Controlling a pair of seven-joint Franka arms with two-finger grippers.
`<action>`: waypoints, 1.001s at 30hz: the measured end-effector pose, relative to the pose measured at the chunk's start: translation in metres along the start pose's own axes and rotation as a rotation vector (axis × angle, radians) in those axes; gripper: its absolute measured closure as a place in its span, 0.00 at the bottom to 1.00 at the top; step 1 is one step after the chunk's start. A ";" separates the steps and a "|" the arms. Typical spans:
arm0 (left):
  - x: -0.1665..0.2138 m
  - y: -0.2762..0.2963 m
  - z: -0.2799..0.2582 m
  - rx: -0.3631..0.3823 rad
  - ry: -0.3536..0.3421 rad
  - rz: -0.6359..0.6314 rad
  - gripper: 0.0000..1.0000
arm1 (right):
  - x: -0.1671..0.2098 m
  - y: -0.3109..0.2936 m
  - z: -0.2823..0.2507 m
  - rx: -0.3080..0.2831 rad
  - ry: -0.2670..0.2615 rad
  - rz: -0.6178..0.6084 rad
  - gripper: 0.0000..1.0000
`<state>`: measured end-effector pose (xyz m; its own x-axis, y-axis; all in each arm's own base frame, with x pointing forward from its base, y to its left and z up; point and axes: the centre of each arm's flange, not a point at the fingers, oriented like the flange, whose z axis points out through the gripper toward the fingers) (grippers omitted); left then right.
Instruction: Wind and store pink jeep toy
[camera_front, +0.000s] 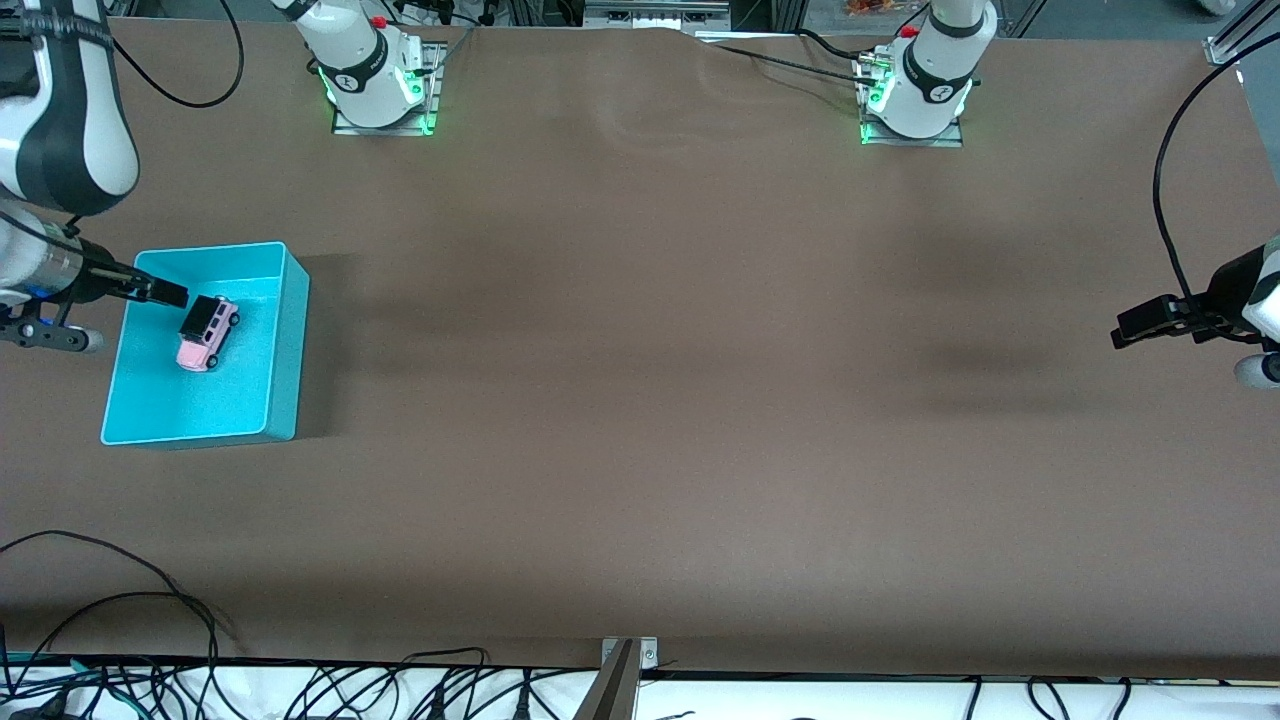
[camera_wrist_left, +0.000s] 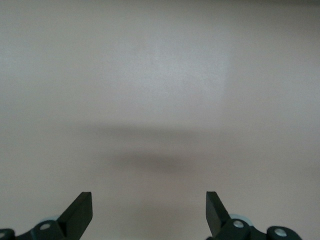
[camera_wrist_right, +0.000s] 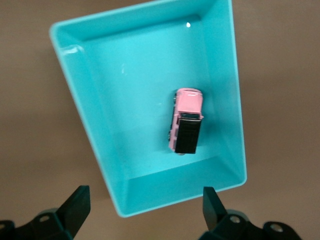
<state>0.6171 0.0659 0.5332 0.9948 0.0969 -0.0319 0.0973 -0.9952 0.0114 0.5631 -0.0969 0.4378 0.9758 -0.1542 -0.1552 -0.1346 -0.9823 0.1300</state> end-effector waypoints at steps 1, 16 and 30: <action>0.000 0.000 0.000 0.000 0.000 0.000 0.00 | -0.001 -0.005 -0.011 0.012 0.005 0.003 0.00; 0.000 0.000 0.000 0.000 0.000 0.000 0.00 | -0.022 -0.046 -0.146 0.125 0.024 0.034 0.00; 0.000 0.000 0.000 0.000 0.000 0.000 0.00 | -0.049 -0.086 -0.211 0.198 0.034 0.032 0.00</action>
<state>0.6171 0.0661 0.5332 0.9947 0.0973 -0.0319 0.0977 -0.9952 0.0114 0.5631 0.0177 0.6412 0.9754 -0.1850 -0.1202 -0.1933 -0.9792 -0.0617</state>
